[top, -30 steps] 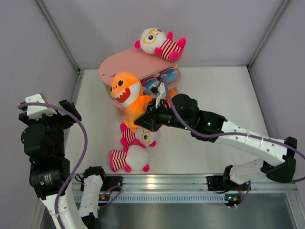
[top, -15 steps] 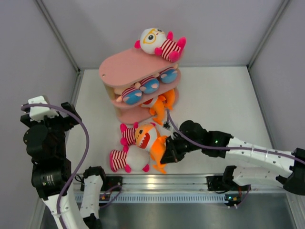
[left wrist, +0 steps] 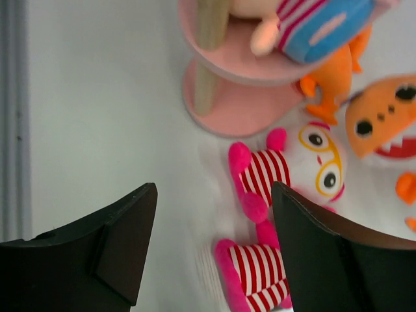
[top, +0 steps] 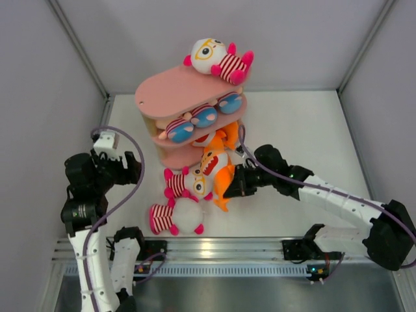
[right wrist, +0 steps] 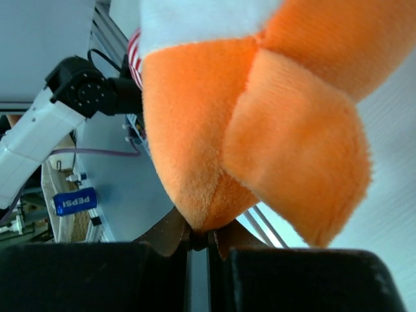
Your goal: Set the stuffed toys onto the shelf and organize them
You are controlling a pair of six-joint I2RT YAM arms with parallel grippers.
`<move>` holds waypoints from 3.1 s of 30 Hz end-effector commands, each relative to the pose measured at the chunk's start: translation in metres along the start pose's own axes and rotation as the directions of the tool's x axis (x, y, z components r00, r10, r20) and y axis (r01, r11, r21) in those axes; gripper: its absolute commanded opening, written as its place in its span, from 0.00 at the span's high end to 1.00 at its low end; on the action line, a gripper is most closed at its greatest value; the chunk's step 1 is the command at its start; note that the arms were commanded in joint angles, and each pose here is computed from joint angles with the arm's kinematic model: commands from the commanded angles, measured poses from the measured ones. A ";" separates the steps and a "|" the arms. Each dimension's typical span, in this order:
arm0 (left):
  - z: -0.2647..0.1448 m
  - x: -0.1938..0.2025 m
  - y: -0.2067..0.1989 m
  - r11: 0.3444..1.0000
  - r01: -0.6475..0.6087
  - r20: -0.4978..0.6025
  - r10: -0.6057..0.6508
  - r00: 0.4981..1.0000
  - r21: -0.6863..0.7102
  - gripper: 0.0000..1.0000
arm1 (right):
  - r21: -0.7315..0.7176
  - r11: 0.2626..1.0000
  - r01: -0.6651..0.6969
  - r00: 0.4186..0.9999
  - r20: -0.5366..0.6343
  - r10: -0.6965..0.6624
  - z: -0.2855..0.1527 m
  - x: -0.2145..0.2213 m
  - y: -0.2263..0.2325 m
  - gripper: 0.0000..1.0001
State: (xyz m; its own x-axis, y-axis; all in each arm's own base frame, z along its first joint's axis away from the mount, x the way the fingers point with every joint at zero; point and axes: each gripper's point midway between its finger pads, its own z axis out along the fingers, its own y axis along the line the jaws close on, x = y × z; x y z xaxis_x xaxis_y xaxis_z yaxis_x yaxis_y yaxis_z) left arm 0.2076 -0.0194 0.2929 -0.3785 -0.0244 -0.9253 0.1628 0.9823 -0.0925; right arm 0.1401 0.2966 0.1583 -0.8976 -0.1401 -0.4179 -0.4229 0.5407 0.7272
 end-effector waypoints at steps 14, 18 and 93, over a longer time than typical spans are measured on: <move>0.078 0.115 0.006 0.856 -0.353 -0.168 0.438 0.883 0.377 0.08 | -0.179 0.971 0.156 0.977 0.174 -0.125 0.021 -0.091 0.038 1.00; 0.089 0.128 0.003 0.857 -0.301 -0.203 0.411 0.889 0.419 0.07 | -0.071 0.990 0.125 0.979 0.168 -0.112 0.034 -0.081 0.008 1.00; 0.053 0.059 0.042 0.970 -0.242 -0.367 0.235 0.900 0.027 0.02 | -0.044 0.999 -0.014 0.957 0.291 0.026 0.165 -0.172 0.020 1.00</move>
State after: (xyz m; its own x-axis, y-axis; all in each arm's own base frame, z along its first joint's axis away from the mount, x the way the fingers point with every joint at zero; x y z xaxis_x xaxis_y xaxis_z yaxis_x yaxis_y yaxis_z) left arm 0.2330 0.0079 0.2023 -0.6678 0.2479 -0.7018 0.2733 0.9587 0.0786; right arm 0.2760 0.4501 0.1120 -0.8936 0.0569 -0.4453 -0.3317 0.5846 0.7404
